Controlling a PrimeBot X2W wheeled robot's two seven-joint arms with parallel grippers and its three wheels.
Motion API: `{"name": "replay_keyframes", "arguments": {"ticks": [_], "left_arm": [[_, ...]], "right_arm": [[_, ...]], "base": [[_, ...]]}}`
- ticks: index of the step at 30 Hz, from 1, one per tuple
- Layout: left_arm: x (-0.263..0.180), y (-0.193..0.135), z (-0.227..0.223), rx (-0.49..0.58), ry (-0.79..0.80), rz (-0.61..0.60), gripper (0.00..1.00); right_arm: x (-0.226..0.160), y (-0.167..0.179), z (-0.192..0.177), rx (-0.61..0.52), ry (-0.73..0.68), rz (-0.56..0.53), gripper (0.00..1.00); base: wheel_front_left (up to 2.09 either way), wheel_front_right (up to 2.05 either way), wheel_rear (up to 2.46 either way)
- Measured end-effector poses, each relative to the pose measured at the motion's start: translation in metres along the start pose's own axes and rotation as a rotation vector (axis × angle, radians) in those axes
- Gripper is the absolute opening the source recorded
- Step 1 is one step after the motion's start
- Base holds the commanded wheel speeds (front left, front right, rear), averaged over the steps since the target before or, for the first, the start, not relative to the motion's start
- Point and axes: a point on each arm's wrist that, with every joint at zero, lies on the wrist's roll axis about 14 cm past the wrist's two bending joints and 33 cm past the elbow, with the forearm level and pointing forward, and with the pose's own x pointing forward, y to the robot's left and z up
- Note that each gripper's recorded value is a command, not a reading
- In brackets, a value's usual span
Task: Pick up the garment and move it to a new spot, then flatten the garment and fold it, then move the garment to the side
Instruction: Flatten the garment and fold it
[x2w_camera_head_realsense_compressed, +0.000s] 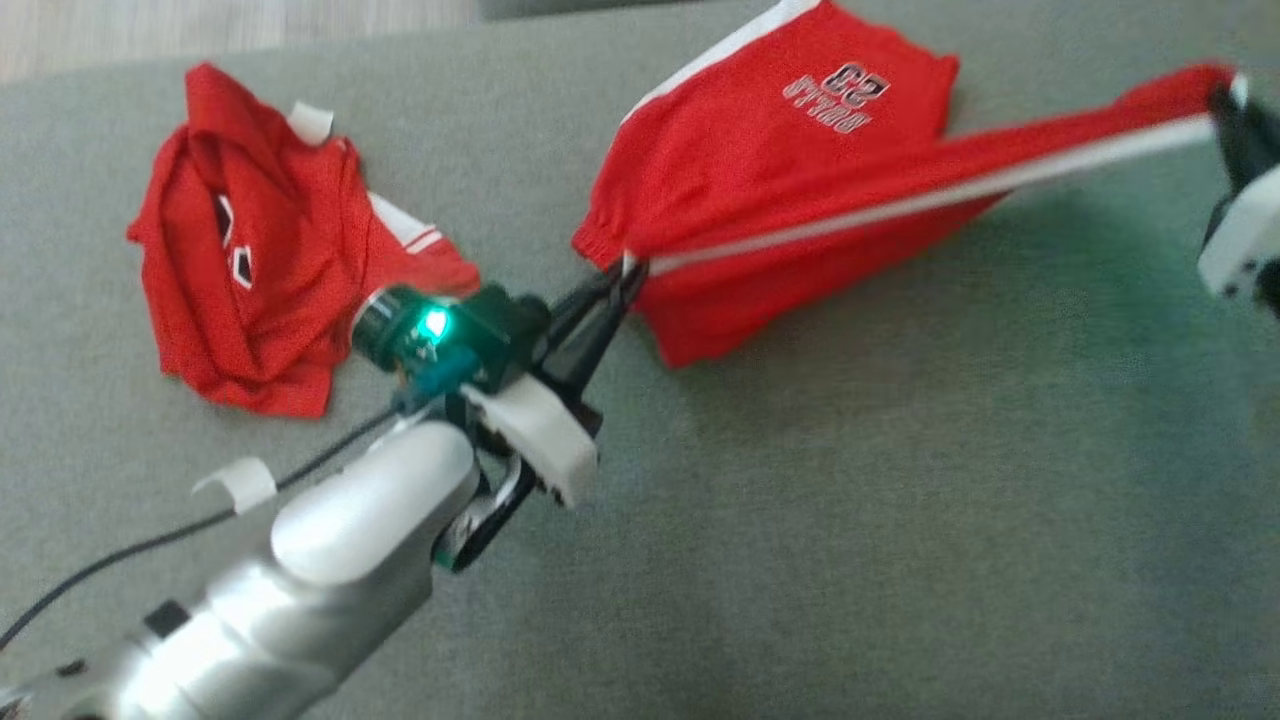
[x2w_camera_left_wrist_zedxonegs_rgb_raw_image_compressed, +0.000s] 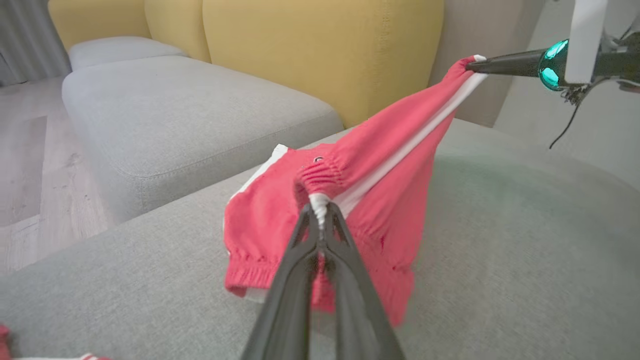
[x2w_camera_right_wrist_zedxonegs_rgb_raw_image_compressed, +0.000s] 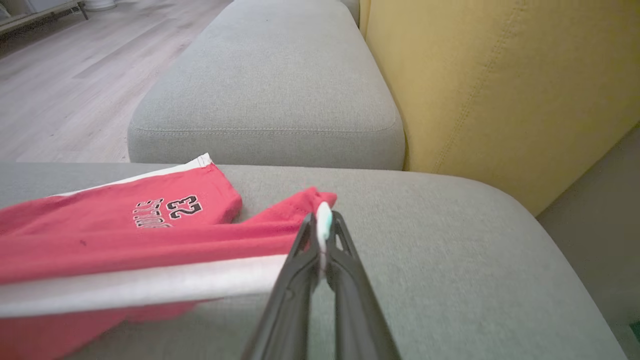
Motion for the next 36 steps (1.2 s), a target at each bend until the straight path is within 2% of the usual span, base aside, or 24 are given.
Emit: {"name": "replay_keyframes", "arguments": {"ticks": [5,15,19,20,28,29,30,32,33,36], "left_arm": [[0.012,0.023,-0.003,-0.014,0.001,0.049,0.00],[0.022,0.063,-0.026,-0.050,0.050,0.138,0.00],[0.021,0.070,-0.036,-0.071,0.069,0.153,0.00],[0.022,0.078,-0.042,-0.071,0.078,0.170,0.00],[0.029,0.093,-0.053,-0.073,0.087,0.202,0.00],[0.030,0.094,-0.054,-0.073,0.090,0.204,0.00],[0.031,0.094,-0.056,-0.069,0.094,0.202,0.06],[0.033,0.097,-0.057,-0.050,0.087,0.205,0.79],[0.033,0.098,-0.058,-0.049,0.090,0.210,1.00],[0.033,0.105,-0.058,-0.042,0.075,0.239,1.00]], "right_arm": [[0.030,0.010,0.010,-0.024,-0.006,0.008,0.00],[0.104,0.057,0.021,-0.123,0.019,0.081,0.00],[0.130,0.076,0.017,-0.157,0.041,0.113,0.00],[0.148,0.087,0.013,-0.170,0.052,0.127,0.00],[0.187,0.110,0.004,-0.205,0.060,0.159,0.00],[0.191,0.112,0.002,-0.210,0.063,0.162,0.41],[0.194,0.113,0.000,-0.222,0.065,0.163,1.00],[0.200,0.114,-0.003,-0.225,0.071,0.158,1.00],[0.202,0.114,-0.001,-0.220,0.058,0.156,1.00],[0.205,0.107,0.015,-0.159,-0.004,0.133,1.00]], "base": [[0.00,0.00,0.00],[0.00,0.00,0.00],[0.00,0.00,0.00],[0.00,0.00,0.00],[0.00,0.00,0.00],[0.00,0.00,0.00],[0.00,0.00,0.00],[0.00,0.00,0.00],[0.00,0.00,0.00],[0.00,0.00,0.00]]}}
